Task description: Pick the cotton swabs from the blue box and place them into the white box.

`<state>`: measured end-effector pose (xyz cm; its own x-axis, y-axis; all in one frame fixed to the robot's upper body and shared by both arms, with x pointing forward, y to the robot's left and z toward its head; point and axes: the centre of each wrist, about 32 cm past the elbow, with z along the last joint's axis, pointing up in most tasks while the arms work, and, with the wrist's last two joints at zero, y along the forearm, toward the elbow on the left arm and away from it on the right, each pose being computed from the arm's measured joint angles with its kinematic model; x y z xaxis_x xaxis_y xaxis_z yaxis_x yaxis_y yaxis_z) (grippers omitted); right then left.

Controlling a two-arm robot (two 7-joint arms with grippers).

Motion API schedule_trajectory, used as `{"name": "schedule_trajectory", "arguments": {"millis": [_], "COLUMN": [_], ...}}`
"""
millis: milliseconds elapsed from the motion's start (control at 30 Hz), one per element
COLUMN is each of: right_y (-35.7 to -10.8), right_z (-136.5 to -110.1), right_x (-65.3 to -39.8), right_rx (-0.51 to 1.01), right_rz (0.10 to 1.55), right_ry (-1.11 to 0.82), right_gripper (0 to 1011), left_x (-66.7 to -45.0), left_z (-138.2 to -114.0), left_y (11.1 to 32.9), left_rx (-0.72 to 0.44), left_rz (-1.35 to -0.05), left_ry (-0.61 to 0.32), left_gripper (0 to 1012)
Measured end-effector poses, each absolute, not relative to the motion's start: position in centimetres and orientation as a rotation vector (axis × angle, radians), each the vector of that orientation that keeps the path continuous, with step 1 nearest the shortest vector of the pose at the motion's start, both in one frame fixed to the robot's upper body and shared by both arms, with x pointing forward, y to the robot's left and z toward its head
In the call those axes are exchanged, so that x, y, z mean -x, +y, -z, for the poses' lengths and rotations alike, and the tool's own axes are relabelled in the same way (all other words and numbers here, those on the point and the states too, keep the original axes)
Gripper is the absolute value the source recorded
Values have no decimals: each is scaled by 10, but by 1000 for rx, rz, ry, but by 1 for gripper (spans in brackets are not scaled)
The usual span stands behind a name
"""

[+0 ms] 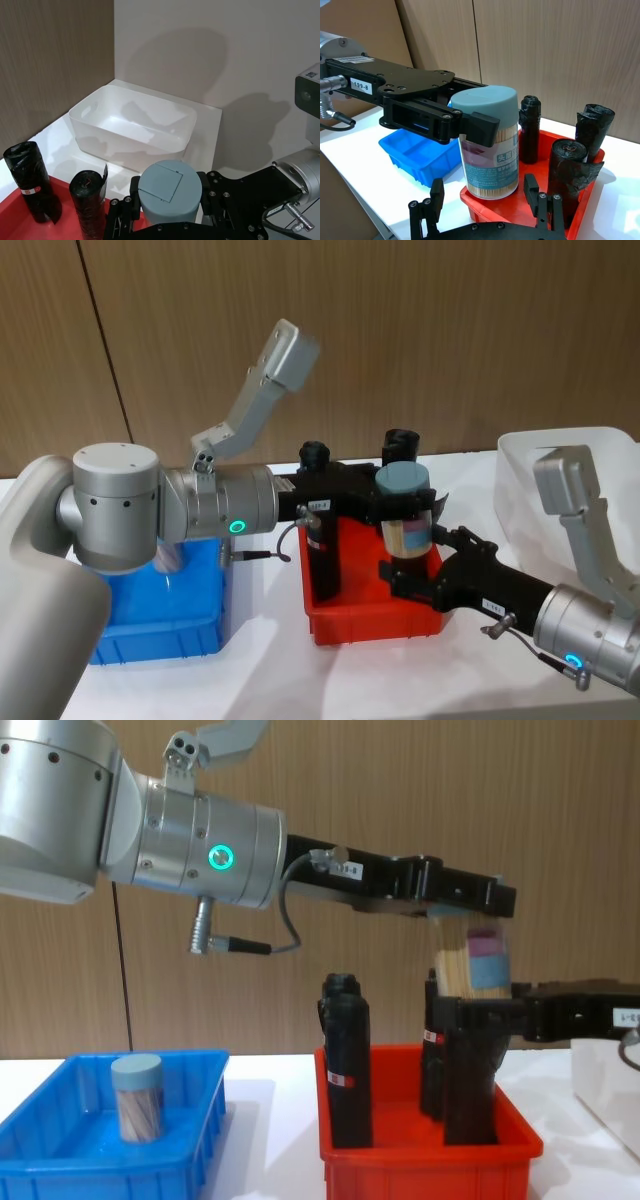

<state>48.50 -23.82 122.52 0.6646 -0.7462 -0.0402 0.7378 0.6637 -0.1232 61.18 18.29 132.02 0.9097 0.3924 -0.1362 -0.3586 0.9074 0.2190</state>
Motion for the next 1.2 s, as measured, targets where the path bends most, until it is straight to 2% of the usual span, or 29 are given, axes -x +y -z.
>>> {"name": "schedule_trajectory", "arguments": {"millis": [1200], "right_y": [-238], "right_z": [-1233], "right_x": [-500], "right_rx": [100], "right_rz": [875], "right_ry": [111], "right_gripper": [1002], "left_x": [-612], "left_z": [-1320], "left_y": [183], "left_rx": [-192], "left_rz": [-390], "left_ry": [179], "left_gripper": [668]}}
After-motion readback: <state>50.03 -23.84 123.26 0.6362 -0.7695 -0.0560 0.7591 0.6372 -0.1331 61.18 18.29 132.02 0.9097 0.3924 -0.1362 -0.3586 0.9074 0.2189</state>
